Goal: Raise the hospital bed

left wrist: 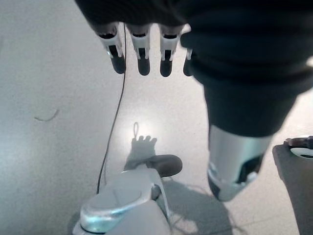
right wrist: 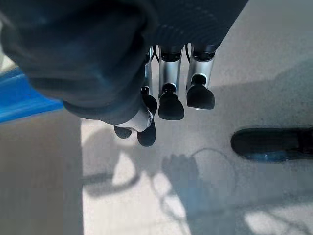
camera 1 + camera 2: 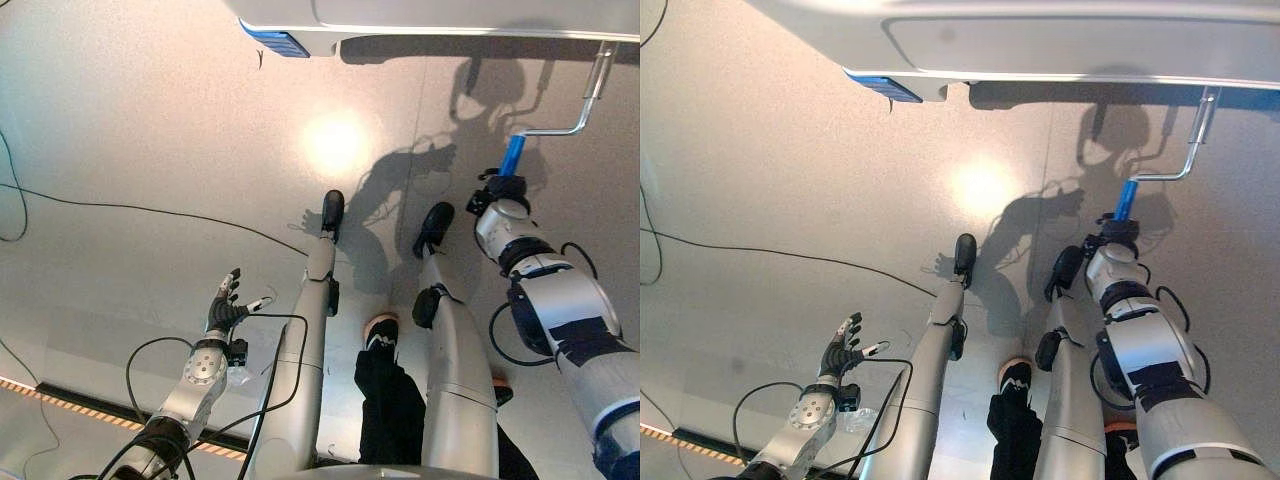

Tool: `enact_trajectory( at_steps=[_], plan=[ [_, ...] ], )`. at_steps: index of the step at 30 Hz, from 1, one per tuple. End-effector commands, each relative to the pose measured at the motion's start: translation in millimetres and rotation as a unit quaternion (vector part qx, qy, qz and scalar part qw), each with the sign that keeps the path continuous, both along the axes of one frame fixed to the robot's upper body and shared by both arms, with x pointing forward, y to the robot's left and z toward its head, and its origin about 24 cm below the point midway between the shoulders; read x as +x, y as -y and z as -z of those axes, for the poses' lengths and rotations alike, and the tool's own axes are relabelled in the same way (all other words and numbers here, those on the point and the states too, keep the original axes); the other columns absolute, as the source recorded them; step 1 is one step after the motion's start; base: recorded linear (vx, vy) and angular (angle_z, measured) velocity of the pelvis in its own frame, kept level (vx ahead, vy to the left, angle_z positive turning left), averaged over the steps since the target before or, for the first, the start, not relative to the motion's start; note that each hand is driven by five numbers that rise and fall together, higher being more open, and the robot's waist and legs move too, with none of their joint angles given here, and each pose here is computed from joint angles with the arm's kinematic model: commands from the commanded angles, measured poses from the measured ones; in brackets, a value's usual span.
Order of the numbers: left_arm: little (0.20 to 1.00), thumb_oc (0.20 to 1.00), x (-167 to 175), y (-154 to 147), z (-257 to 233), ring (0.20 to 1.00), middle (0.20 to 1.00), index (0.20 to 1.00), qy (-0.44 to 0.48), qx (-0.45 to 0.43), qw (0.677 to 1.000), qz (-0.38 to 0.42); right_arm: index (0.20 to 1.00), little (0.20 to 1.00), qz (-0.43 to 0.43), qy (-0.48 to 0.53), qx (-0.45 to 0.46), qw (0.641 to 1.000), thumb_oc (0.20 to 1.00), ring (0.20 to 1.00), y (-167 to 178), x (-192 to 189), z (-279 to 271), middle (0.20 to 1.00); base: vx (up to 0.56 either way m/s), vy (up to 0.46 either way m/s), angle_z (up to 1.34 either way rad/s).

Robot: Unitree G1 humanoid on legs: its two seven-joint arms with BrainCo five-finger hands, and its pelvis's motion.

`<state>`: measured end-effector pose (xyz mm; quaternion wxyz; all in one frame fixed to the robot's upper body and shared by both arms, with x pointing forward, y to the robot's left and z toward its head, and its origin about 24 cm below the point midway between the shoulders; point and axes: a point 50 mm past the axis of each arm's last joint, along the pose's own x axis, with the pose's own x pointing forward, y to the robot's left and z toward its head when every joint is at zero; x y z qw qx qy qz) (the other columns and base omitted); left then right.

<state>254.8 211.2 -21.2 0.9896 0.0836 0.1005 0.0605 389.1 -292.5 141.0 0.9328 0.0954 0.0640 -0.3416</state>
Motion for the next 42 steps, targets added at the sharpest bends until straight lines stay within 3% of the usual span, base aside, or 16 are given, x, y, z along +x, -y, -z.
enact_trajectory(
  at_steps=[1, 13, 23, 28, 29, 30, 31, 42],
  plan=[
    [1.000, 1.000, -14, -3, 7, 1.000, 1.000, 1.000, -0.015, -0.014, 1.000, -0.008, 0.200, 0.200, 0.119, 0.022, -0.028, 0.992, 0.200, 0.200, 66, -30, -24, 0.200, 0.00, 0.000, 0.00],
    [1.000, 1.000, -19, -6, 5, 1.000, 1.000, 1.000, -0.011, -0.013, 1.000, -0.007, 0.200, 0.200, 0.245, -0.025, -0.059, 0.967, 0.200, 0.200, 133, -87, -20, 0.200, 0.00, -0.002, 0.00],
    [1.000, 1.000, -20, -10, 5, 1.000, 1.000, 1.000, -0.006, -0.006, 1.000, -0.029, 0.200, 0.200, 0.325, -0.004, -0.066, 0.944, 0.200, 0.200, 143, -105, -14, 0.200, 0.00, -0.002, -0.01],
    [1.000, 1.000, -20, -10, 7, 1.000, 1.000, 1.000, -0.009, -0.009, 0.999, -0.039, 0.200, 0.200, 0.295, 0.012, -0.065, 0.953, 0.200, 0.200, 134, -99, -2, 0.200, 0.00, 0.000, 0.00],
    [1.000, 1.000, -21, -9, 10, 1.000, 1.000, 1.000, -0.014, -0.016, 0.999, -0.045, 0.542, 0.542, 0.282, 0.025, -0.050, 0.958, 0.542, 0.542, 126, -95, 8, 0.542, 0.00, 0.000, 0.00],
    [1.000, 1.000, -21, -9, 10, 1.000, 1.000, 1.000, -0.014, -0.016, 0.999, -0.045, 0.542, 0.542, 0.282, 0.025, -0.050, 0.958, 0.542, 0.542, 126, -95, 8, 0.542, 0.00, 0.000, 0.00],
    [1.000, 1.000, -20, -8, 13, 1.000, 1.000, 1.000, -0.021, -0.018, 0.999, -0.047, 1.000, 1.000, 0.276, 0.006, -0.046, 0.960, 1.000, 1.000, 122, -98, 24, 1.000, 0.00, 0.000, 0.00],
    [1.000, 1.000, -26, -24, 39, 1.000, 1.000, 1.000, -0.085, 0.020, 0.993, -0.083, 1.000, 1.000, 0.181, -0.124, -0.024, 0.975, 1.000, 1.000, 61, -127, 144, 1.000, -0.02, -0.001, 0.00]
  ],
)
